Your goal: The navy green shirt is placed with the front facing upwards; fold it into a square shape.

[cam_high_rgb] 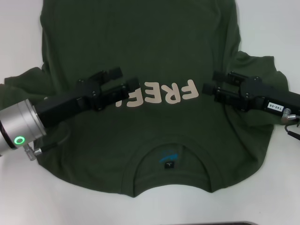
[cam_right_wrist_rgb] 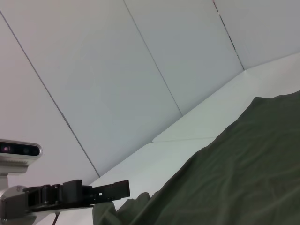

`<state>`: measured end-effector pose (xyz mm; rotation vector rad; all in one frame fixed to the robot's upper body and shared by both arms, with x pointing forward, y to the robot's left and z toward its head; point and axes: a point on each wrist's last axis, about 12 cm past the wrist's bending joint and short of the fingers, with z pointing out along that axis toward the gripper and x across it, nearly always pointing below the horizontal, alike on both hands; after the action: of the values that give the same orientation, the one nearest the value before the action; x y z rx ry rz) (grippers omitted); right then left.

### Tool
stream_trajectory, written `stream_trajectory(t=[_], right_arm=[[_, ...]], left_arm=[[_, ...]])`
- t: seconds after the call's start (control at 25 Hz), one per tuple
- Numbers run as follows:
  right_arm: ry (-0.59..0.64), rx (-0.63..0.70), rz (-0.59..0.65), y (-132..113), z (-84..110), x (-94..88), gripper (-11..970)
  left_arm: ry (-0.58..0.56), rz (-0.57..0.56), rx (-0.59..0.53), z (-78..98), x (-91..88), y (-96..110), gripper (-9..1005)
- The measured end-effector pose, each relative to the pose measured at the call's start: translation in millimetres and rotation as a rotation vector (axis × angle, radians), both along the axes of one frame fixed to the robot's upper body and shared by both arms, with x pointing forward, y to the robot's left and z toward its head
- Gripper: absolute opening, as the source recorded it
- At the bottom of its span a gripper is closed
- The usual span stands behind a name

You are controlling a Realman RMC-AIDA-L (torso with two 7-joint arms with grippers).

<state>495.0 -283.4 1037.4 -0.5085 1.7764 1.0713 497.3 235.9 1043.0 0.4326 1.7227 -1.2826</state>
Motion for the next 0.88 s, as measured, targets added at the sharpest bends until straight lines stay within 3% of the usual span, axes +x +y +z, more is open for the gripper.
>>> stream_trajectory(t=[0.48,0.88], right_arm=[[-0.004,-0.004,0.002,1,1.3,3.1,727],[-0.003,0.002,-0.003,2,2.5,5.3,727]], left_arm=[[-0.001,0.016,-0.006,0.4,0.6,2,900],[0.033,0.127,0.008,1.3,1.9,38,900]])
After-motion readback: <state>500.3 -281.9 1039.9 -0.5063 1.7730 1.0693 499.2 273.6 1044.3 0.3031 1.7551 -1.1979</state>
